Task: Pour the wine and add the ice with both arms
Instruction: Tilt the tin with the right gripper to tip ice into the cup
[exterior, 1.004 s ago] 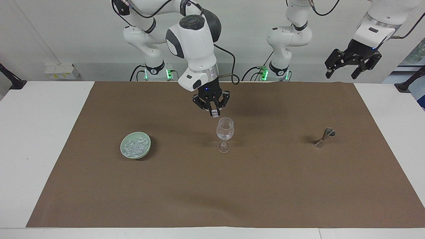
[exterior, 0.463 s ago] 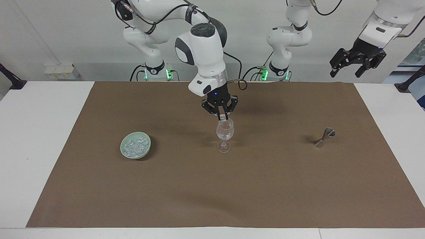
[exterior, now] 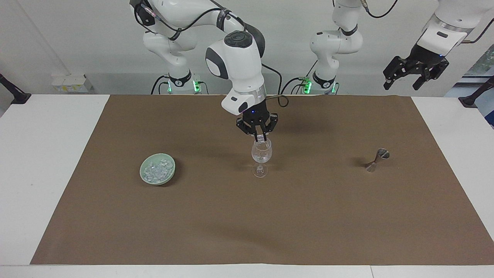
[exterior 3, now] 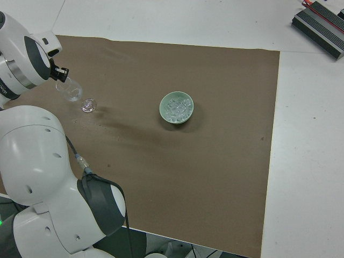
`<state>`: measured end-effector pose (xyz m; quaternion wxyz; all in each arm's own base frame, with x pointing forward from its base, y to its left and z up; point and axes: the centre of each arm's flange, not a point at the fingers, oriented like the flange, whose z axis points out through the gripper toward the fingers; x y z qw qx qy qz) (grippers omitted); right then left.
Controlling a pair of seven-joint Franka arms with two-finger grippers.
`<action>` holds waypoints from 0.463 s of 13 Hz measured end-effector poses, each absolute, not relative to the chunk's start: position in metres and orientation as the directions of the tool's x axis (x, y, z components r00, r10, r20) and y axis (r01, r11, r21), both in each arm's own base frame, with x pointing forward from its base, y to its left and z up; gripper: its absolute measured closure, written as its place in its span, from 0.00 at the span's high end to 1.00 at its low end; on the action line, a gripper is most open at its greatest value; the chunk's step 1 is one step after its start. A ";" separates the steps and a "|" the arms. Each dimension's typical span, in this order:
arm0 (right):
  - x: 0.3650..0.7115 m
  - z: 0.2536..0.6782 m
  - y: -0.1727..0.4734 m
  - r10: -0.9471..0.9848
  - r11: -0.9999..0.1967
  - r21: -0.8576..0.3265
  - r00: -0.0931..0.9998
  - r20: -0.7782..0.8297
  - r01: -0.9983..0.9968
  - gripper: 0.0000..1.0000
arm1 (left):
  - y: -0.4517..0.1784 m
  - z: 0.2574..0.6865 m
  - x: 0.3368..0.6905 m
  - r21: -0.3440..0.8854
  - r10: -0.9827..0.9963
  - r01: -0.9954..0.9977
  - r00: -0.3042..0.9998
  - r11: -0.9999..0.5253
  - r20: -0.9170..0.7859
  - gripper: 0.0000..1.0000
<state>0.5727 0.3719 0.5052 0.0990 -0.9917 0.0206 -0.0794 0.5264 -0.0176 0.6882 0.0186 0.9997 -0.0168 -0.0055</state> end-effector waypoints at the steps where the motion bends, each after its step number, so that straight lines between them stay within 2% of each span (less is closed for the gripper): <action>1: 0.573 0.504 0.372 -0.055 -0.980 -0.198 0.986 0.157 -0.024 0.25 | -0.018 0.688 0.526 0.037 -0.034 -0.033 0.999 -0.999 -0.010 1.00; 6: 0.576 0.498 0.375 -0.052 -0.979 -0.205 0.985 0.165 -0.017 0.25 | -0.018 0.688 0.526 0.037 -0.034 -0.033 0.999 -0.999 -0.011 1.00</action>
